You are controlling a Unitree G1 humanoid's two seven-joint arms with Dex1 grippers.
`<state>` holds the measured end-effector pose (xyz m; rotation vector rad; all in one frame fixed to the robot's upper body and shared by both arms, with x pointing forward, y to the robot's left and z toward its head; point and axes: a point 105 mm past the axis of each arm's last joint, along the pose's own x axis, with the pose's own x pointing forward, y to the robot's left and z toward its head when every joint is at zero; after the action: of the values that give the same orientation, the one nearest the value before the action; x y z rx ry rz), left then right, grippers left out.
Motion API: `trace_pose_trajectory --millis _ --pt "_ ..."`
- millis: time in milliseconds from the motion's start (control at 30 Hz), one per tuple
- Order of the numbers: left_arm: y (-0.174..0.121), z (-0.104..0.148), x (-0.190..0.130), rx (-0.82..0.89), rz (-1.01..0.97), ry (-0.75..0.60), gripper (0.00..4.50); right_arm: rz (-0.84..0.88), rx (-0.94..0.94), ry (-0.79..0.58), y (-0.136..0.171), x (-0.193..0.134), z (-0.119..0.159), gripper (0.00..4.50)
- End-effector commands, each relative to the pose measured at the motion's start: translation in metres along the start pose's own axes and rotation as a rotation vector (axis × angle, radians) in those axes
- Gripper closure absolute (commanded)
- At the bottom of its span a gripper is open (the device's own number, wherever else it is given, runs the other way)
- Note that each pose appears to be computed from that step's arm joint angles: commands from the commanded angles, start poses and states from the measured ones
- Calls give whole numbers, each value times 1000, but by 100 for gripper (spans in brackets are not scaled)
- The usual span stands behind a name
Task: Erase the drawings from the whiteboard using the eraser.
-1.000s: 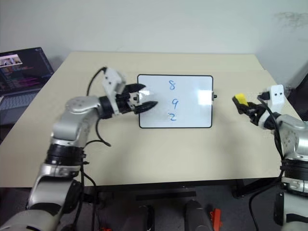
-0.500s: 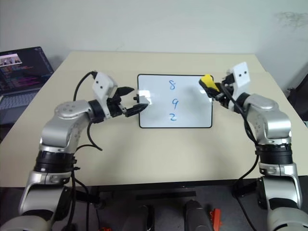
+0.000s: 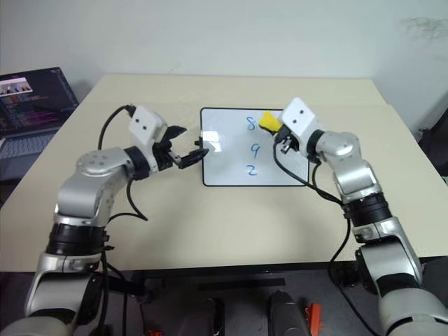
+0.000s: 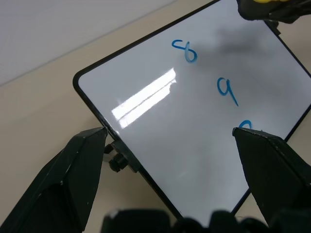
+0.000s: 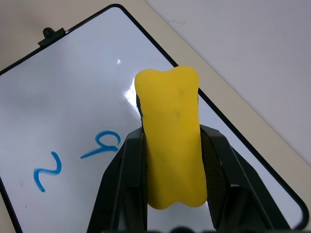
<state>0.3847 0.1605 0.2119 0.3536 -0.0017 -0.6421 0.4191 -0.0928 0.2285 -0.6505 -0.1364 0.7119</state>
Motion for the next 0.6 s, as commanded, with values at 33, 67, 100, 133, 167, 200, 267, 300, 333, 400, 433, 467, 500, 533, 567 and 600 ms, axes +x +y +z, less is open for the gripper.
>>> trace_pose_trajectory --millis 33,67,100,133,167,200,267,300,333,400,433,467,500,533,567,600 --pt "6 15 -1 32 31 -47 0 -13 -50 -61 -7 5 19 338" --pt "5 14 -1 30 29 -47 0 -14 -54 -62 -7 7 20 338" --pt "4 13 -1 27 25 -45 0 -14 -58 -63 -7 9 20 338" --pt "2 12 -1 26 19 -41 0 -15 -61 -65 -8 12 21 338" --pt "1 11 -1 24 13 -38 0 -16 -63 -67 -8 14 22 338" --pt "0 10 -1 23 7 -36 0 -16 -63 -69 -8 16 23 338" --pt "-3 9 -1 22 -5 -33 0 -15 -69 -68 -8 20 25 338" --pt "-4 9 -1 23 -10 -31 0 -16 -74 -64 -9 24 25 338" --pt "-4 8 0 24 -13 -30 0 -17 -79 -58 -9 27 26 338" --pt "-6 7 0 24 -19 -29 0 -22 -96 -37 -10 35 27 338" --pt "-6 7 0 24 -21 -29 0 -24 -103 -30 -10 38 28 338" --pt "-7 7 1 24 -23 -29 0 -24 -109 -24 -11 41 29 338" --pt "-8 8 2 25 -28 -31 0 -22 -114 -15 -10 45 29 338" --pt "-9 8 2 26 -30 -33 0 -21 -121 -5 -10 48 29 338" --pt "-10 9 3 25 -33 -35 0 -19 -140 15 -9 51 27 338" --pt "-11 9 4 25 -34 -36 0 -17 -158 33 -9 53 24 338"
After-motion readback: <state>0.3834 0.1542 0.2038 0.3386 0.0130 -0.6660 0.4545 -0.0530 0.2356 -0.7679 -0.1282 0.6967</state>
